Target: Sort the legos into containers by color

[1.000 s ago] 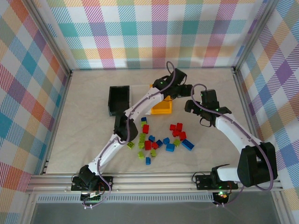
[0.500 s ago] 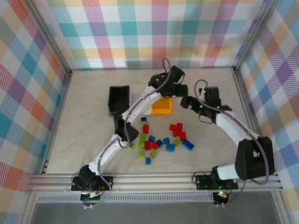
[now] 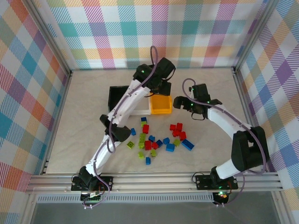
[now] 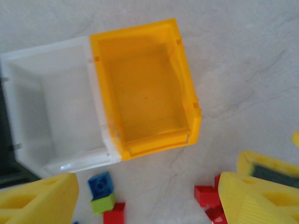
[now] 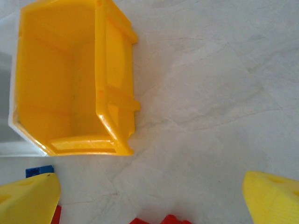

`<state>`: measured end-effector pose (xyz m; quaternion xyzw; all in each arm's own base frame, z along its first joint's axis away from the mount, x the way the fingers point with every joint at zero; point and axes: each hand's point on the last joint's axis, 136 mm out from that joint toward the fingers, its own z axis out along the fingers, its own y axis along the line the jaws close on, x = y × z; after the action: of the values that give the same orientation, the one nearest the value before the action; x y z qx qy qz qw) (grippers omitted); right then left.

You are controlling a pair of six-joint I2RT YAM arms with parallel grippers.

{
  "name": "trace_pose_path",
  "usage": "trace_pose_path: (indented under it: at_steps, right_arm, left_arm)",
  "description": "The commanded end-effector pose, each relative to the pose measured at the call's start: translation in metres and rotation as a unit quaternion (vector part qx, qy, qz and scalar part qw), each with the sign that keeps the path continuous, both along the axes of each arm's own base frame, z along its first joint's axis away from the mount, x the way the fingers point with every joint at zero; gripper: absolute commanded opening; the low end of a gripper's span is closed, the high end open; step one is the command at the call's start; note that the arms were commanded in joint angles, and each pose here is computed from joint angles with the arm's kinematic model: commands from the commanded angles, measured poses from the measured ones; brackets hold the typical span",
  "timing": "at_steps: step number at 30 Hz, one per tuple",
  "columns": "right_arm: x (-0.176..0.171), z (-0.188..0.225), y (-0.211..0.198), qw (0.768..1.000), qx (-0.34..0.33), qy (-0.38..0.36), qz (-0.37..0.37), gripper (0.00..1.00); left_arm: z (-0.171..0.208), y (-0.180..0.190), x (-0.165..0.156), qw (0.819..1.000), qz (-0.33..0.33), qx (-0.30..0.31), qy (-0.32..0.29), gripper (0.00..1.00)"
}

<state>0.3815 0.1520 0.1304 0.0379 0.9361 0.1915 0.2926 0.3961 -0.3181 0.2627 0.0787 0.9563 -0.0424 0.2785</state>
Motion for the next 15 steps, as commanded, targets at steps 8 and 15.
trace_pose_path:
  at_steps: [8, 15]
  right_arm:
    - [0.032, -0.008, 0.038, 0.999, -0.032, 0.005, 0.037, 1.00]
    - [0.048, -0.016, 0.044, 0.998, -0.044, 0.008, 0.037, 0.96]
  left_arm:
    - [0.062, 0.091, -0.041, 0.989, 0.033, 0.126, -0.066, 0.83]
    - [0.015, 0.159, -0.078, 0.992, 0.093, 0.009, -0.079, 1.00]
